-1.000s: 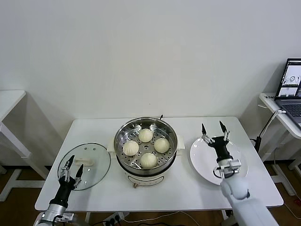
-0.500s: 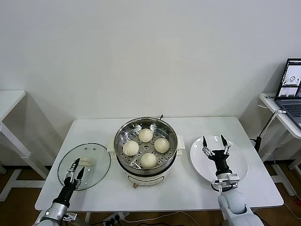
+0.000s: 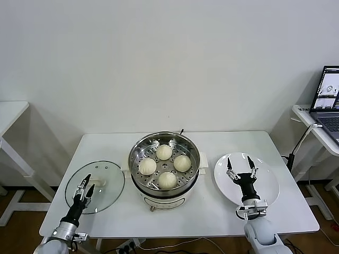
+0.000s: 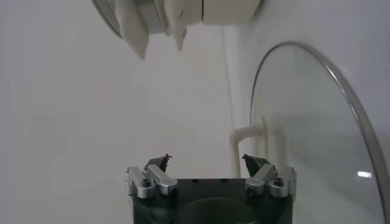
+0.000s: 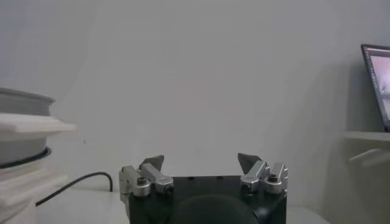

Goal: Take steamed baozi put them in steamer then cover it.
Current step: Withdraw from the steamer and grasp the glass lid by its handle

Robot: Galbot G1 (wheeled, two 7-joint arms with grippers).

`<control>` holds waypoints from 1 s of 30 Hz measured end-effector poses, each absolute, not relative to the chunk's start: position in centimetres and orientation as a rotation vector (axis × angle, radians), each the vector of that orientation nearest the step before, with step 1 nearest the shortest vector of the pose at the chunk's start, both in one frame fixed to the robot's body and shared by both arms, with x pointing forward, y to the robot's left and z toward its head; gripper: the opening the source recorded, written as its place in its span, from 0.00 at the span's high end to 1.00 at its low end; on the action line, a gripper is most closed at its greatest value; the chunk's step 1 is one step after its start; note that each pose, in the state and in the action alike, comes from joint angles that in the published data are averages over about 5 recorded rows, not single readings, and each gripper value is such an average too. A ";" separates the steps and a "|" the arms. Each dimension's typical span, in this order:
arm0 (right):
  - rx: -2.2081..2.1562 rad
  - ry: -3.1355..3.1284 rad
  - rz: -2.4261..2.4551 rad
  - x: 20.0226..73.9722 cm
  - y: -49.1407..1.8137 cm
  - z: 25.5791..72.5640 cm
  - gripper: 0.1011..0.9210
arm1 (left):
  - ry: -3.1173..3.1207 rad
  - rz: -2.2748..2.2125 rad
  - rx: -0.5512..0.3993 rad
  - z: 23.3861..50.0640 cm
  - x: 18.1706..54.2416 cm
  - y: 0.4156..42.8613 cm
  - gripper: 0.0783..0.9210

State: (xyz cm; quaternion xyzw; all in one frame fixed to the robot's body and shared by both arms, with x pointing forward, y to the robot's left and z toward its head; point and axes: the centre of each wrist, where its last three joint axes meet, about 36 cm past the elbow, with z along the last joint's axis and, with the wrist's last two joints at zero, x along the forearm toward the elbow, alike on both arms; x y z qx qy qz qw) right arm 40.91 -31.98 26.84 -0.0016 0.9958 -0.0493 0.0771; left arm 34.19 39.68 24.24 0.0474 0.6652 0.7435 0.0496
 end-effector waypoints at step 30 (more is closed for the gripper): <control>-0.018 2.989 -0.181 40.3 -32.0 26.2 0.12 | 2.122 2.271 0.075 24.0 38.0 38.6 0.12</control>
